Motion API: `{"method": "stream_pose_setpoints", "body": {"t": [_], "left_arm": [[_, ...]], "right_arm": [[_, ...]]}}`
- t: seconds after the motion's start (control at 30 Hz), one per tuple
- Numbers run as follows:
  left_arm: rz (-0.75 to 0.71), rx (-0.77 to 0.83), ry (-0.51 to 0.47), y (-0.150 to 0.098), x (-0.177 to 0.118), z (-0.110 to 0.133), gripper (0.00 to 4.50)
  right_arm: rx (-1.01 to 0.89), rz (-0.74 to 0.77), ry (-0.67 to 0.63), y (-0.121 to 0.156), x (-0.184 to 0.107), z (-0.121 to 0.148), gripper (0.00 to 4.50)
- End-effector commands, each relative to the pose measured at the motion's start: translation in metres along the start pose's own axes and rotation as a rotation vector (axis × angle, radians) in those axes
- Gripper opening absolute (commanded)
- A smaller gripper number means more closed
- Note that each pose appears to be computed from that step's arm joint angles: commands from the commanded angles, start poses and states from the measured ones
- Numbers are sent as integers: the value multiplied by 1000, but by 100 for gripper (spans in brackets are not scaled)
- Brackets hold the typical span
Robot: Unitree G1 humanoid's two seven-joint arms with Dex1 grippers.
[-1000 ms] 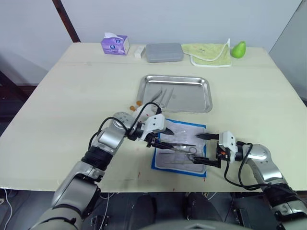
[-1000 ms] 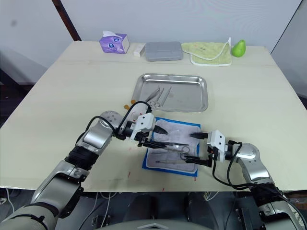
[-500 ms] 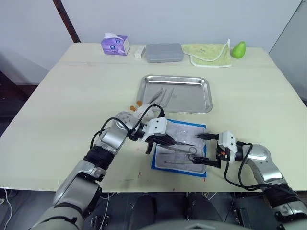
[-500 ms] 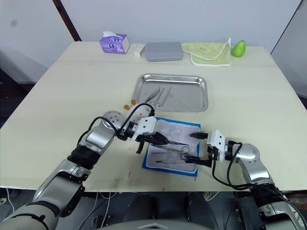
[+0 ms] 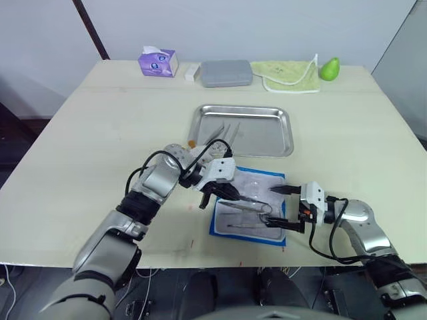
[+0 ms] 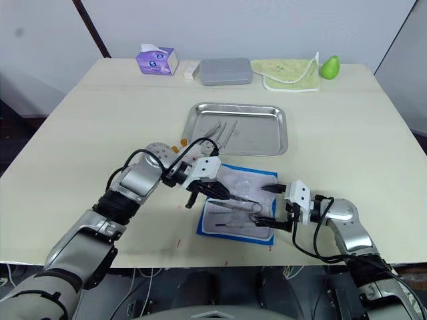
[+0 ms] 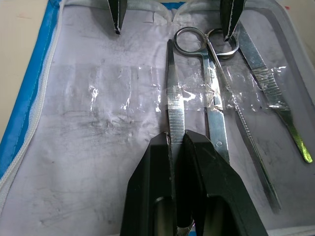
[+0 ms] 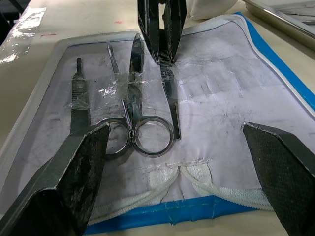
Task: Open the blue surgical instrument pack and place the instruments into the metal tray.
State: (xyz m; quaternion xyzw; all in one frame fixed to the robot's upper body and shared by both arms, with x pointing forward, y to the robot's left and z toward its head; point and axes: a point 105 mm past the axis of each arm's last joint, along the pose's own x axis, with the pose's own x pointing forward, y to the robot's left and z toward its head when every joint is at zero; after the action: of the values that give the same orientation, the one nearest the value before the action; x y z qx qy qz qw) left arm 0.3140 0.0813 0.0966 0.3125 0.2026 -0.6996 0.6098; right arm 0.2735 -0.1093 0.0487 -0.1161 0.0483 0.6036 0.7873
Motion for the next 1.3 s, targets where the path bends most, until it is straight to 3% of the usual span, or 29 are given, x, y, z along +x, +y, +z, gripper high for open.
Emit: {"method": "stream_pose_setpoints", "body": {"t": [0.03,0.7,1.07,1.3], "left_arm": [[-17,41,51,3,-10,13,2],[-22,44,114,4,-23,19,2],[28,-11,160,-4,-60,-1,2],[106,-56,114,-16,-95,-2,2]], "right_arm": [[89,57,164,20,7,-39,450],[103,62,188,22,10,-43,450],[106,66,191,22,9,-45,450],[108,68,190,21,6,-45,450]]}}
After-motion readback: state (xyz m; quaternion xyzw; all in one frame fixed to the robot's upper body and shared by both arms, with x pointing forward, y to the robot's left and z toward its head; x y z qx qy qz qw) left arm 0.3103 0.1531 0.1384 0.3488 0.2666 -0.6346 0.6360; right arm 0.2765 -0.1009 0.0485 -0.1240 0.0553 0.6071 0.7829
